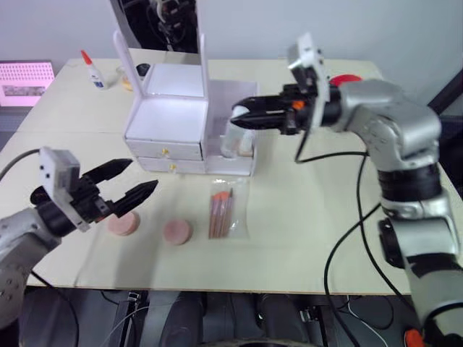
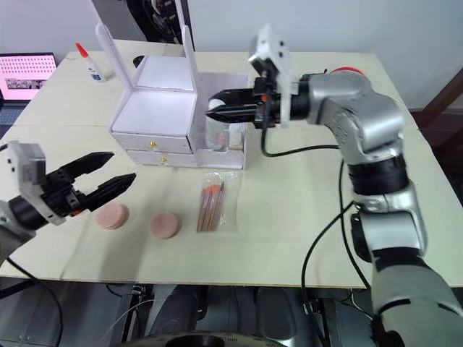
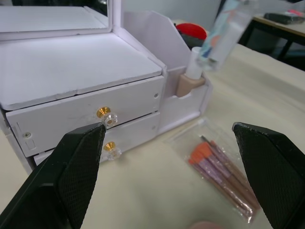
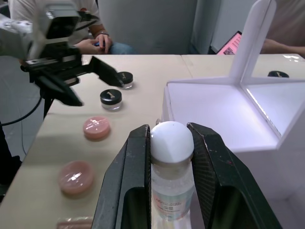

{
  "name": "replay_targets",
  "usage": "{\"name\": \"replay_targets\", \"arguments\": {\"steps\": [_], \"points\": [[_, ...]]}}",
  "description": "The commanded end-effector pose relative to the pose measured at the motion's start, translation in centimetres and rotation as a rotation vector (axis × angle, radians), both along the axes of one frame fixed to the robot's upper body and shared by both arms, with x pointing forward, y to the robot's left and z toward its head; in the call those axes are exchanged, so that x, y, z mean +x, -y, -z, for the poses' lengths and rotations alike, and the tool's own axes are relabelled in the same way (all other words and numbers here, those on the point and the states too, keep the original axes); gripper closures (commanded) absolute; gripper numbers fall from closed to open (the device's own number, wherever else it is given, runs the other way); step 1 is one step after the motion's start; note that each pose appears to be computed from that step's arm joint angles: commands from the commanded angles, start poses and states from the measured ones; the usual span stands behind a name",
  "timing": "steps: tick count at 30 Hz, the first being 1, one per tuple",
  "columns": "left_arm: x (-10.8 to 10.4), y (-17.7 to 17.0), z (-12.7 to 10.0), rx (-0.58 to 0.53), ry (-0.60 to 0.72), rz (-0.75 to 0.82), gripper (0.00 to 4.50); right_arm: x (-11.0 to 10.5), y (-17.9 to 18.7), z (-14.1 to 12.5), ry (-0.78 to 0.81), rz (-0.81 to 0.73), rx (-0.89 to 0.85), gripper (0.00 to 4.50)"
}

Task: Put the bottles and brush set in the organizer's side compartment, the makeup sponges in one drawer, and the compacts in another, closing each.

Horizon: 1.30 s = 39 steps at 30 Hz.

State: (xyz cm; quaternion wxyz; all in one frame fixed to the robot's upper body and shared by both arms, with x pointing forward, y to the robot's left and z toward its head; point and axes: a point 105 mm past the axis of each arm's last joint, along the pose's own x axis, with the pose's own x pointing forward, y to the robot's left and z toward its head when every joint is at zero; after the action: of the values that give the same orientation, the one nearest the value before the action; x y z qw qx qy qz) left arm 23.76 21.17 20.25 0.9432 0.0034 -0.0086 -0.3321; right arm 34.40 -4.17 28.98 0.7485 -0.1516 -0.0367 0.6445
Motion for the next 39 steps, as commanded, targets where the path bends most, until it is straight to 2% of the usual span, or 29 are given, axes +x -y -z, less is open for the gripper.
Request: {"name": "replay_targets", "arguments": {"steps": [1,9,20,22,23,28,34,39], "points": [[-1.0,0.3,-1.0,0.010,0.058,-0.033,0.00,1.4,-0.9,-0.8,0.086,0.004,-0.011,3.85],[-2.5,0.0,-0.4,0.023,0.041,-0.113,0.00,3.6,-2.5,2.1,0.087,-0.009,-0.054,3.85],[-2.6,0.1,-0.4,0.020,0.034,-0.121,0.00,5.2,-3.2,5.3,0.095,0.017,-0.167,3.85],[-2.5,0.0,-0.5,0.018,0.034,-0.119,0.00,5.4,-3.2,5.4,0.107,0.024,-0.185,2.83],[-2.4,0.0,-0.5,0.021,0.035,-0.119,0.00,5.4,-3.2,5.3,0.109,0.024,-0.189,2.55],[-2.2,-0.1,-0.5,0.034,0.029,-0.110,0.00,5.2,-2.7,4.6,0.114,0.009,-0.176,0.04],[-1.9,-0.7,-0.4,0.051,0.039,-0.117,0.00,4.9,0.0,1.6,0.115,0.022,-0.097,0.01],[-1.9,-3.4,-1.1,0.086,0.066,-0.158,0.00,5.2,6.7,0.6,0.102,0.141,-0.022,0.01]]}}
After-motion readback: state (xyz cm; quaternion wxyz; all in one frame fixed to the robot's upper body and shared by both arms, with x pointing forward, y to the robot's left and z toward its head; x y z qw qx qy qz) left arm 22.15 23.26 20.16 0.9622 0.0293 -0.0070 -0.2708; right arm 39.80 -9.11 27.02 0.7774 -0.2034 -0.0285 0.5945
